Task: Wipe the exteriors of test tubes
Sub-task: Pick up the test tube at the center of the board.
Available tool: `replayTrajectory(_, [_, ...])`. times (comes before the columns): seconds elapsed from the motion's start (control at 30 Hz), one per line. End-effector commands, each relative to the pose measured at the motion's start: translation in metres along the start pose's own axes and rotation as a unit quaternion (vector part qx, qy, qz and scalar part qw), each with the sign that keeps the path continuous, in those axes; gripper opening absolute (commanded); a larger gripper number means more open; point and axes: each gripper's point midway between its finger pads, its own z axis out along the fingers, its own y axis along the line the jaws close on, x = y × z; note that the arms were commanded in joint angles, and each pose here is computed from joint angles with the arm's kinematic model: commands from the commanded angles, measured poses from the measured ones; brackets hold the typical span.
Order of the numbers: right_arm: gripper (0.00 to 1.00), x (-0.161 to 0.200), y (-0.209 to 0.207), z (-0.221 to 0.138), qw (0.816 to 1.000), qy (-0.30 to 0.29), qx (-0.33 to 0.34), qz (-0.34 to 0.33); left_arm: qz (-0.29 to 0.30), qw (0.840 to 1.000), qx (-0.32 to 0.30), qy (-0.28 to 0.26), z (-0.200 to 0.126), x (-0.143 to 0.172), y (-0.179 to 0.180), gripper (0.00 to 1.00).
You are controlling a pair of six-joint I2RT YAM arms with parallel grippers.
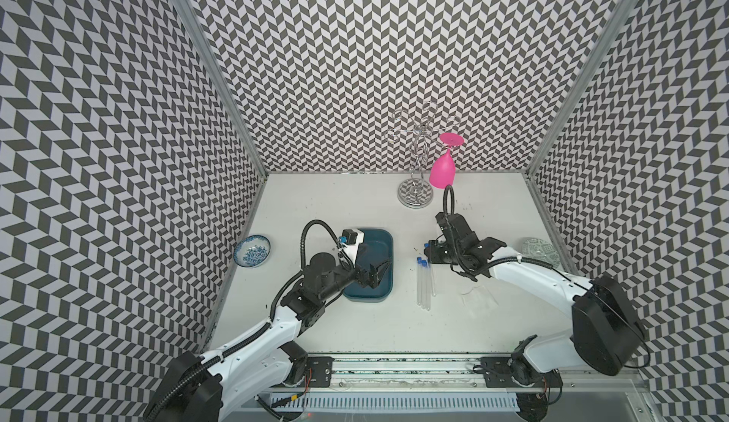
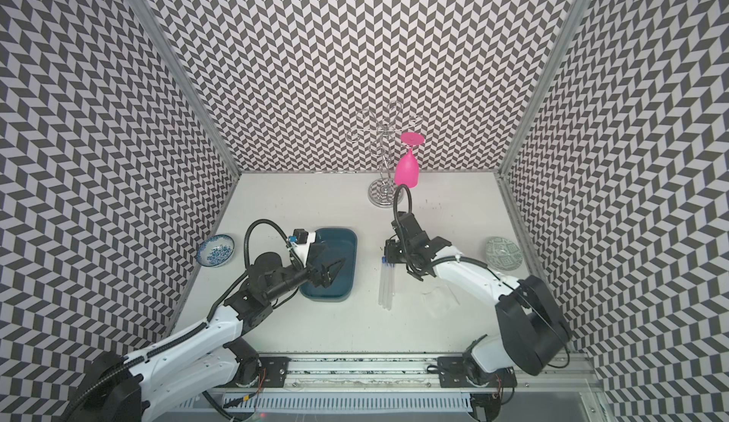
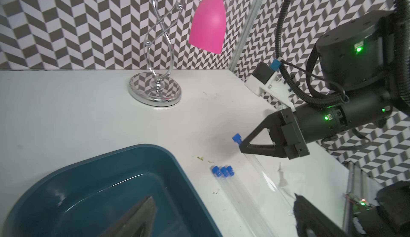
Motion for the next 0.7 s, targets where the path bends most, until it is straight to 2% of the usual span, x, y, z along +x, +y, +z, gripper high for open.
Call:
replayTrajectory(0.0, [0.09, -0.041, 0.038, -0.025, 0.995, -0.067, -0.079, 0.005, -0.019, 0.995, 0.087, -0.039, 0.001, -0.022, -0.035, 0.98])
replayTrajectory(0.2, [0.09, -0.063, 0.062, -0.044, 0.986, -0.098, -0.132, 0.008, -0.063, 0.989, 0.130, -0.019, 0.018, -0.017, -0.050, 0.93])
replayTrajectory(0.43, [0.09, -0.072, 0.094, -0.070, 0.960, -0.130, -0.245, 0.027, -0.088, 0.981, 0.170, -0.010, 0.033, -0.014, -0.069, 0.89])
replayTrajectory(0.67, [0.09, -0.072, 0.108, -0.088, 0.940, -0.145, -0.306, 0.040, -0.133, 0.974, 0.181, -0.011, 0.041, -0.015, -0.069, 0.83])
